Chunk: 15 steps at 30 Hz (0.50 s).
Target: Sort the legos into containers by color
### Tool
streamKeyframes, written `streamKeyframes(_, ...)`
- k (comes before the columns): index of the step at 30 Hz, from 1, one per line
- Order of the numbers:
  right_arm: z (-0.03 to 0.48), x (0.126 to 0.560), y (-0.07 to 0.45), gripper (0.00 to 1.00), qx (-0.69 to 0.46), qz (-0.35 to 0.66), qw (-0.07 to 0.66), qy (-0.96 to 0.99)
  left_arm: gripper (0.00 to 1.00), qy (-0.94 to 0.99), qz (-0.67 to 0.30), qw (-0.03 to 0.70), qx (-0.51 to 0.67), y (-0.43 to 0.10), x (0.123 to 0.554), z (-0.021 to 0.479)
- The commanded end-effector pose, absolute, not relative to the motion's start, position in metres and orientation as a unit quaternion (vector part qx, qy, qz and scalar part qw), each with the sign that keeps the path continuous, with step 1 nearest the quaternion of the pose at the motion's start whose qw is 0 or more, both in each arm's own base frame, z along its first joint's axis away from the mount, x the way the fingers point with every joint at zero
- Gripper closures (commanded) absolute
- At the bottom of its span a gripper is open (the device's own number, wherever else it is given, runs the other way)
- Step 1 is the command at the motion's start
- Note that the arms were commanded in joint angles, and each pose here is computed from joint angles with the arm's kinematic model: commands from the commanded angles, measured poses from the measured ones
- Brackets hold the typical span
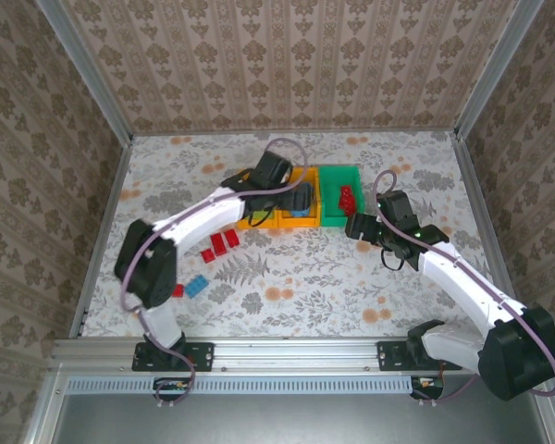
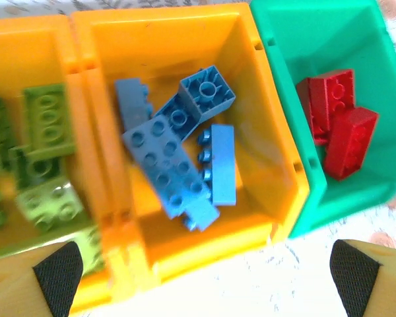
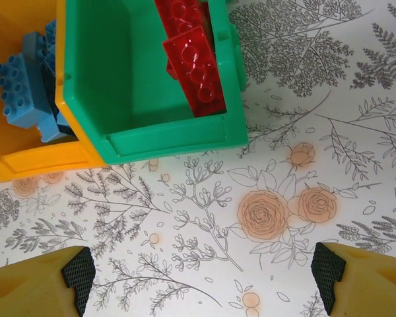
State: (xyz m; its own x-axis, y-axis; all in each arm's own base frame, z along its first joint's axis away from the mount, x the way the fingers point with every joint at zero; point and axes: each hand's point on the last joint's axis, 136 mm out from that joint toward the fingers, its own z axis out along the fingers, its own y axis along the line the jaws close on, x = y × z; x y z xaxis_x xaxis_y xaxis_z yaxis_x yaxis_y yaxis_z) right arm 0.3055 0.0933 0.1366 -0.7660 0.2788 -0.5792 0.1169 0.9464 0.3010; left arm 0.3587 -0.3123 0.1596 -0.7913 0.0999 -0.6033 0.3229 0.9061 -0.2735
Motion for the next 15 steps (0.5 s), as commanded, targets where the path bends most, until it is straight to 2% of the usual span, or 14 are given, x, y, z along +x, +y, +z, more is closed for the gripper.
streamKeyframes(1,0.138,0.308,0.096,0.11,0.101,0.134,0.332,0.928,0.0,0.928,-0.134,0.319,0.139,-0.265,0.334,0.168)
streamKeyframes(5,0.135,0.311,0.1,0.11,0.088,0.136,0.328,0.931,0.0,0.938,-0.069,0.276,0.197,-0.206,0.286,0.141)
streamKeyframes(8,0.135,0.314,0.099,0.1,0.079,0.128,0.328,0.933,0.0,0.95,-0.013,0.239,0.199,-0.162,0.253,0.124)
streamKeyframes(15,0.137,0.325,0.098,0.09,0.055,0.105,0.328,0.937,0.02,0.964,0.025,0.201,0.171,-0.116,0.21,0.131)
